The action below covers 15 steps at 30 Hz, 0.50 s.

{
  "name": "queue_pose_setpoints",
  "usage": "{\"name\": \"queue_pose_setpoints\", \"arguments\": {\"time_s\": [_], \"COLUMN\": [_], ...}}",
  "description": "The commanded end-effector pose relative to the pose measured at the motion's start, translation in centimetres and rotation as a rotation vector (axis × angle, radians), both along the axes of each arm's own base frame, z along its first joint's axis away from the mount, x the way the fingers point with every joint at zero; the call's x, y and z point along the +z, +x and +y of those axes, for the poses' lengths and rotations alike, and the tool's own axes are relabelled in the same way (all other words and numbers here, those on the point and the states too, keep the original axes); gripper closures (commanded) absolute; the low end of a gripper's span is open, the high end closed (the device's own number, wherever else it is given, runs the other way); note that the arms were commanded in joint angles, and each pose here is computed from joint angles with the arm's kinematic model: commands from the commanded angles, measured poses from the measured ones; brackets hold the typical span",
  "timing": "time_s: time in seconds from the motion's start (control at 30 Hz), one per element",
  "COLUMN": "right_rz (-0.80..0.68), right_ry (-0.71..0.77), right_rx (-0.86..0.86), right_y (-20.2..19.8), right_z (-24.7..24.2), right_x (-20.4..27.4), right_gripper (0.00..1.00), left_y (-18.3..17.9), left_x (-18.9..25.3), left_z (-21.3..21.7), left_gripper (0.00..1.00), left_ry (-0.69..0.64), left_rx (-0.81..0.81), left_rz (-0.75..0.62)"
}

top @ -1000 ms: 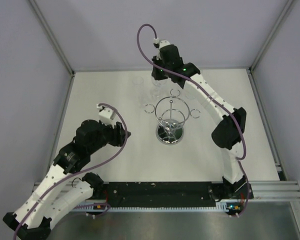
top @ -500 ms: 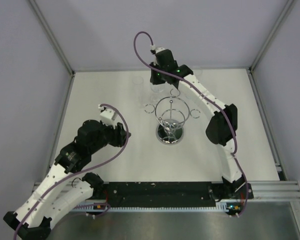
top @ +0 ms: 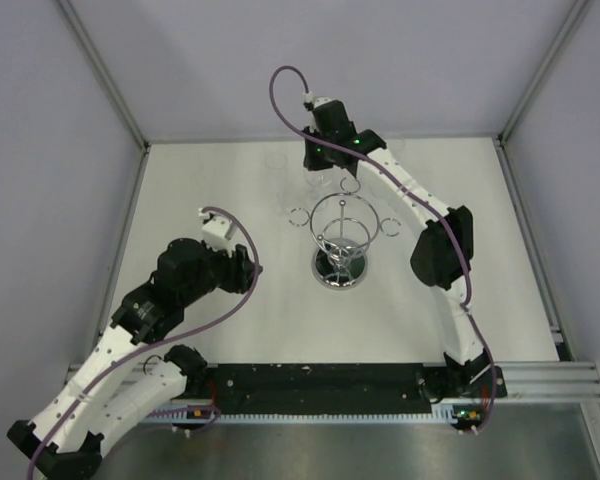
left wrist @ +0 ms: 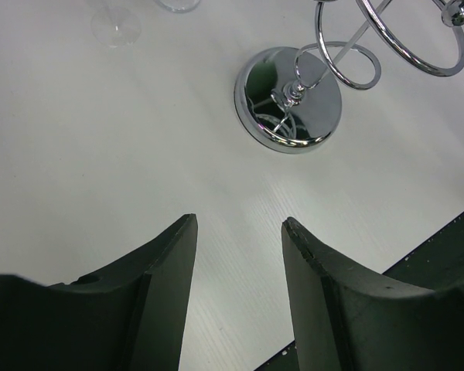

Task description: Take the wine glass off the wine glass rack

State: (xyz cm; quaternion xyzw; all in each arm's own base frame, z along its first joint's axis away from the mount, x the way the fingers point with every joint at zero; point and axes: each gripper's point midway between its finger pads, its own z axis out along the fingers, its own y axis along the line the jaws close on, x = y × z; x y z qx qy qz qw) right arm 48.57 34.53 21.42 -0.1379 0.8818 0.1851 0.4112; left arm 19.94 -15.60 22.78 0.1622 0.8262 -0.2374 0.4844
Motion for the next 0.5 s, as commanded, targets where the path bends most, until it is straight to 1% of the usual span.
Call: {"name": "queue_pose_setpoints", "arguments": {"time_s": [0.0,0.17,0.2,0.3,0.37,0.47], "right_rz": [-0.089,-0.07,-0.069,-0.067,-0.07,-0.078], "right_ry": [0.06,0.065,0.066,0.069,0.072,0.079], "right_rx": [-0.011,-0.011,-0.009,-0.009,-0.009,-0.009], "right_y": [1.46,1.62,1.63,1.62,1.7,1.71], "right_z": [0.1,0.26,0.3,0.37,0.34,0.36], "right_x": [3.68,2.86,2.84,2.82,2.98,3.5], "right_gripper": [1.0,1.0,0.98,0.91,0.82,0.73], "left_y": [0.68,0.68,0.64,0.67,0.67,0.75], "left_x": [1.0,0.83,0.83,0.79,0.86,0.79], "left_z": [-0.31,-0.33,-0.38,-0.37,-0.31,-0.21], "left_gripper": [0.46,0.46,0.46,0.46,0.46,0.46], "left_ry": [-0.014,-0.01,-0.01,-0.009,-0.01,-0.005], "left_rx": [-0.004,-0.006,-0.009,-0.007,-0.005,0.0], "left_rz": [-0.047,-0.042,-0.042,-0.041,-0.044,-0.043]}}
